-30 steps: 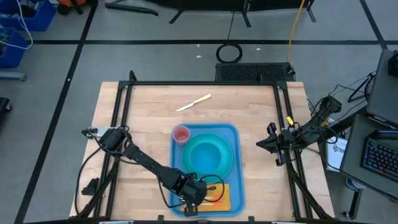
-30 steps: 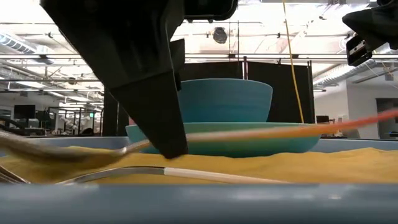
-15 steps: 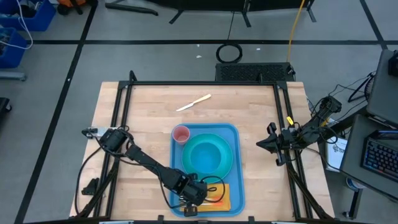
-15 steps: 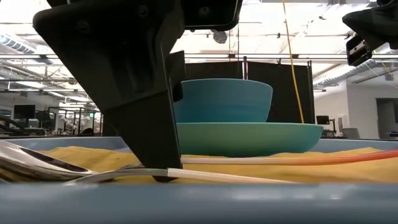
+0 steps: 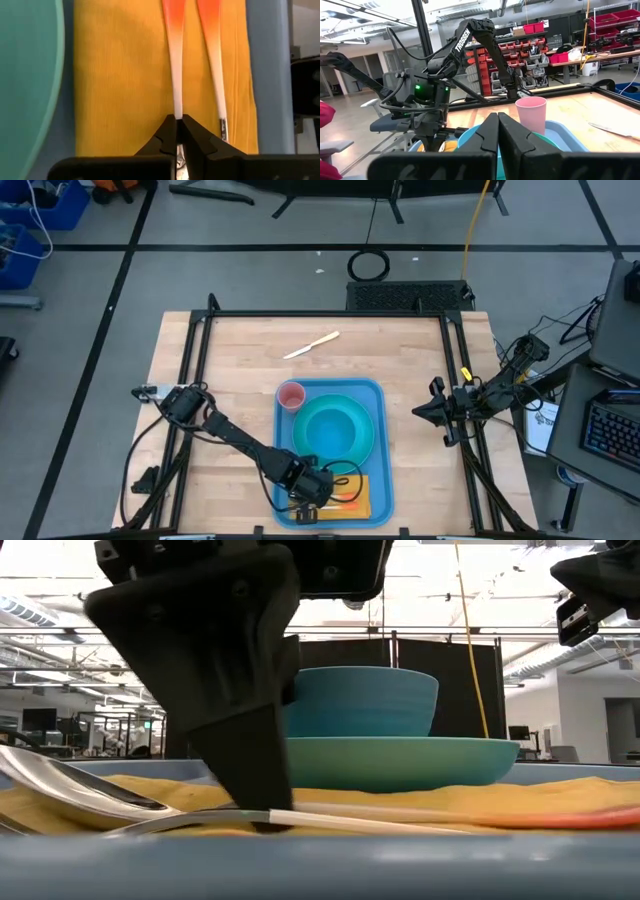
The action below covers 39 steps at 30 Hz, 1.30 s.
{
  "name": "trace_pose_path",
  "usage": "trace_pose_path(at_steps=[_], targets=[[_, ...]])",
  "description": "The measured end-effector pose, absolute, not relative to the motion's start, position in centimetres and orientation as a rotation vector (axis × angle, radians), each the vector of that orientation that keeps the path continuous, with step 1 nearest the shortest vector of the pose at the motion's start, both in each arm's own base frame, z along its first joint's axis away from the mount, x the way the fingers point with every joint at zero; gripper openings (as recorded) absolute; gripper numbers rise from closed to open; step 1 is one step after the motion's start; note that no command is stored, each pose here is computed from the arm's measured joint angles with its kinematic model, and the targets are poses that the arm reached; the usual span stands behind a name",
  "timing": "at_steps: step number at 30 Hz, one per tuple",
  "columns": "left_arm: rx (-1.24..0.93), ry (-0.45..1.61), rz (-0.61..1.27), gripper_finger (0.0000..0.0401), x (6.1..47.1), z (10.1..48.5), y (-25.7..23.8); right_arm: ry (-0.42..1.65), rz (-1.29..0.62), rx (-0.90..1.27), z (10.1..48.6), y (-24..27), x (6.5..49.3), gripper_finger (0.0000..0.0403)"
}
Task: Set up tray
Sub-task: Put the orange spoon on the yellow table napkin to the top of the orange fork, then put the yellow table knife on the yellow table napkin to the top of the orange spoon
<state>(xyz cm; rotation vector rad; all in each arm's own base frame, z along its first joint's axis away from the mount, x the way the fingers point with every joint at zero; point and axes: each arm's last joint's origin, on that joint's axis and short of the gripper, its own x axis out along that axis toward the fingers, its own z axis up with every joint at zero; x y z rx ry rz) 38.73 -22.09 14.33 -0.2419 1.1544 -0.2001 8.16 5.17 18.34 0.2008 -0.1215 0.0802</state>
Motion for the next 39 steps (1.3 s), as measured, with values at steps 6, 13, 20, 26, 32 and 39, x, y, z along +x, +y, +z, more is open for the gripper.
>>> trace_pose_path(at_steps=[6, 13, 20, 26, 32, 39], targets=[[-0.255, 1.143, -0.175, 0.0035, 38.8, 14.4, -22.0, -0.121, 0.081, 0.201, 18.3, 5.2, 8.2, 0.0], [-0.261, 1.148, -0.188, 0.0017, 38.8, 14.4, -22.1, -0.121, 0.08, 0.2, 18.3, 5.2, 8.2, 0.0], [-0.304, 1.15, -0.239, 0.0034, 39.0, 14.5, -22.3, -0.121, 0.08, 0.201, 18.3, 5.2, 8.2, 0.0], [-0.318, 1.151, -0.256, 0.0103, 38.9, 14.8, -22.3, -0.121, 0.08, 0.2, 18.3, 5.2, 8.2, 0.0], [-0.297, 1.146, -0.222, 0.0137, 38.9, 14.7, -22.0, -0.121, 0.08, 0.2, 18.3, 5.2, 8.2, 0.0], [-0.272, 1.092, -0.226, 0.0137, 38.7, 16.6, -21.9, -0.121, 0.08, 0.2, 18.3, 5.2, 8.2, 0.0]])
